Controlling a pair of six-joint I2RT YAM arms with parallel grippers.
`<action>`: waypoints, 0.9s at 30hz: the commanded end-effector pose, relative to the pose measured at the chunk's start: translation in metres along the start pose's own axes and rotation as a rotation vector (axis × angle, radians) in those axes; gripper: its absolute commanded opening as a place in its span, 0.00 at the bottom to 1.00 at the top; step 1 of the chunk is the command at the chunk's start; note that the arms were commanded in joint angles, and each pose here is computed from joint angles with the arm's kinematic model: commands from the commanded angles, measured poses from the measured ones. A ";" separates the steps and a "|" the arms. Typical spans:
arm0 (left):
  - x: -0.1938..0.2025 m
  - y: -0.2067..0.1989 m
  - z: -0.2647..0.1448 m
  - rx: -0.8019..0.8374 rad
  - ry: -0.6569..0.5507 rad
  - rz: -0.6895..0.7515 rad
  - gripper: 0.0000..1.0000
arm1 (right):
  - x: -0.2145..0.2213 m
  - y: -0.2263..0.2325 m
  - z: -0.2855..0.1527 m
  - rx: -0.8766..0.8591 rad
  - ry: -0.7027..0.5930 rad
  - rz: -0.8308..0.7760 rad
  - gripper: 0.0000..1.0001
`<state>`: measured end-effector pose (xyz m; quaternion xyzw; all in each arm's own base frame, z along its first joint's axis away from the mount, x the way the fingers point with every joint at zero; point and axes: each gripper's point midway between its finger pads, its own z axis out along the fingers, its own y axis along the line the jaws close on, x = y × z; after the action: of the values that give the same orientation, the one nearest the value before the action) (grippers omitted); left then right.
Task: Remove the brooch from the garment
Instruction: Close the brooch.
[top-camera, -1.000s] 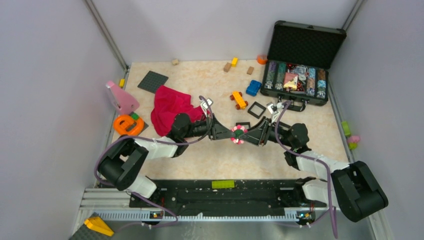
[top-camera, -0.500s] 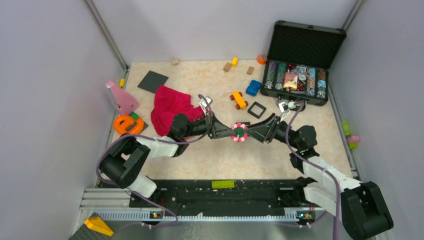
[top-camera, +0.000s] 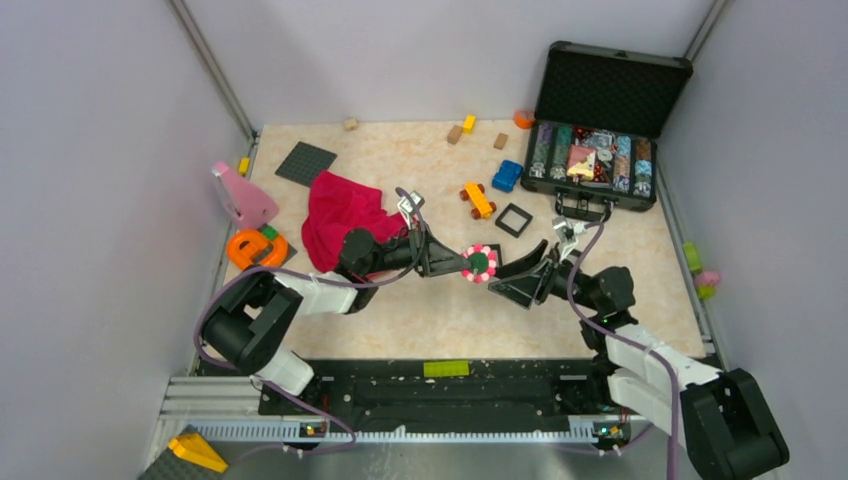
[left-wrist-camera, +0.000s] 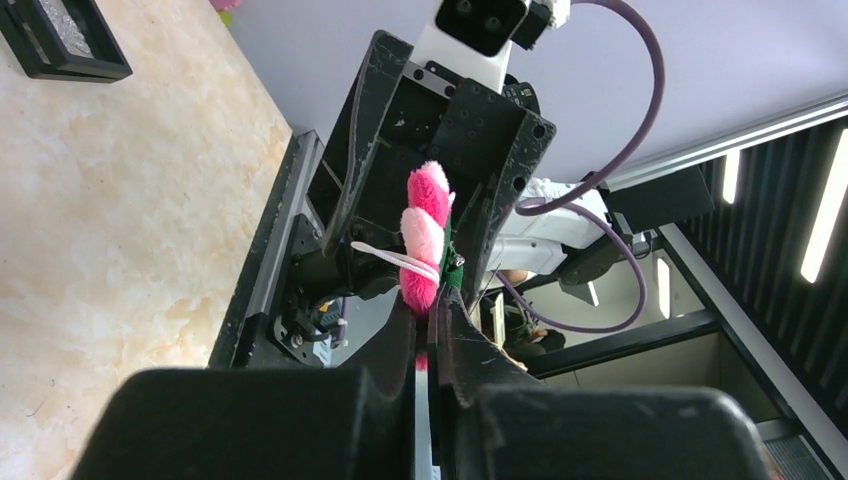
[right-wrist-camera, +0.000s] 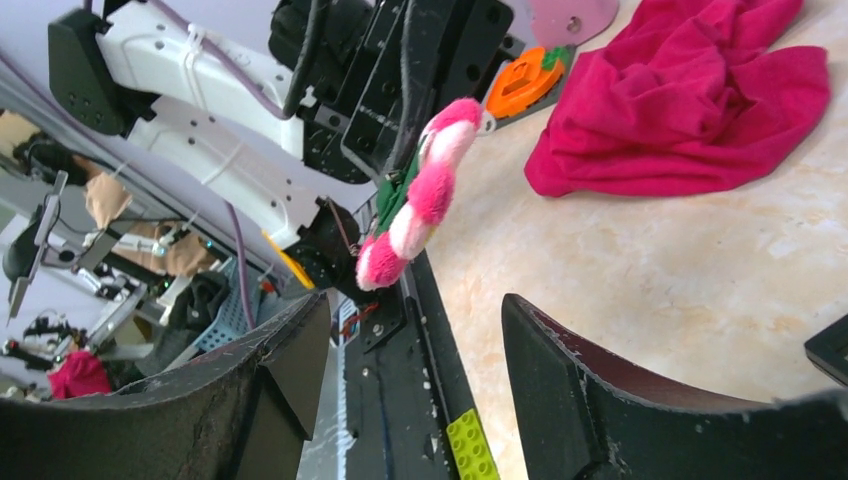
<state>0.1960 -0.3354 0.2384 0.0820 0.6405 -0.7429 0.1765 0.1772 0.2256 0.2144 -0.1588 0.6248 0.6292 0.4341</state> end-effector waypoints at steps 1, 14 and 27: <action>-0.005 -0.018 0.004 0.067 0.000 0.059 0.00 | -0.011 0.020 0.013 -0.087 0.003 -0.130 0.65; -0.004 -0.019 0.005 0.071 0.011 0.063 0.00 | -0.018 0.019 0.030 -0.116 0.003 -0.089 0.58; -0.002 -0.017 0.006 0.066 0.018 0.065 0.00 | -0.020 0.020 0.033 -0.119 0.006 -0.081 0.57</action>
<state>0.1956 -0.3375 0.2381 0.0829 0.6401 -0.7445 0.1709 0.1829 0.2481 0.2227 -0.1871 0.6129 0.6432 0.4191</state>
